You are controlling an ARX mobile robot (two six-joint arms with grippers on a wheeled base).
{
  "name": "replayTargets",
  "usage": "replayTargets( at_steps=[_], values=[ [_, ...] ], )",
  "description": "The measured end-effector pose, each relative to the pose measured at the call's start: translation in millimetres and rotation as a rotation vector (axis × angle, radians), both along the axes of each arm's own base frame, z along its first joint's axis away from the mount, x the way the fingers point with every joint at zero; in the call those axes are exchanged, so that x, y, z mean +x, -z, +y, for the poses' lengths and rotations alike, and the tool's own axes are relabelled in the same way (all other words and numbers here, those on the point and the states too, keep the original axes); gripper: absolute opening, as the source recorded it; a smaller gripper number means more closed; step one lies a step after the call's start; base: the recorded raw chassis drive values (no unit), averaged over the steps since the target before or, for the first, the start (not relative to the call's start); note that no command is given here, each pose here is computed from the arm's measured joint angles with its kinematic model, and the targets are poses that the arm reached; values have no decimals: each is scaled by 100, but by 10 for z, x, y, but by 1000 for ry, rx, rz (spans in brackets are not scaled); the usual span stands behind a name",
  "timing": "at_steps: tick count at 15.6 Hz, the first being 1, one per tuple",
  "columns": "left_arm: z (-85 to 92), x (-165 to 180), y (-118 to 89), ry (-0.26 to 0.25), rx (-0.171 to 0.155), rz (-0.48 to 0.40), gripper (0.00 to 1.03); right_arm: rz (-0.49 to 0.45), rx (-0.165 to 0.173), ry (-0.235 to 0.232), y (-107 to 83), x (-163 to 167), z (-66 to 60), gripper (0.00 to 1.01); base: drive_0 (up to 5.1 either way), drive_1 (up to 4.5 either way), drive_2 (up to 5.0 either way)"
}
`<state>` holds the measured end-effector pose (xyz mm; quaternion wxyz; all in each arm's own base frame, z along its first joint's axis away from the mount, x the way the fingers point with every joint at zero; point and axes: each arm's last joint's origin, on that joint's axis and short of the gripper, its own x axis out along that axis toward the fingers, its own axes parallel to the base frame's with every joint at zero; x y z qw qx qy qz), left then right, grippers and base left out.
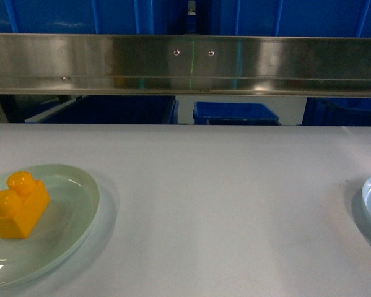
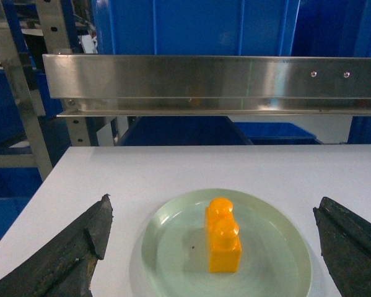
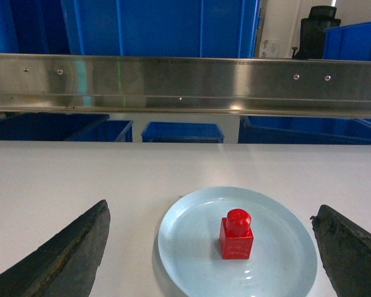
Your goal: Sort and place red and yellow blocks in left bins
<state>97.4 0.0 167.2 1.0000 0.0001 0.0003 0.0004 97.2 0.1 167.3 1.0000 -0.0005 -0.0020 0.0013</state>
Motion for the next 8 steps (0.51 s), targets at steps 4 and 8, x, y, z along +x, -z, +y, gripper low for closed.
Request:
replayTargets(
  at_steps=[4,8],
  values=[
    [0,0,0,0,0,0,98,0,0,0,0,0,0,98,0,0,0],
    [0,0,-1,0,0,-1,98,0,-1,3,1,-1,32,98,0,0,0]
  ],
)
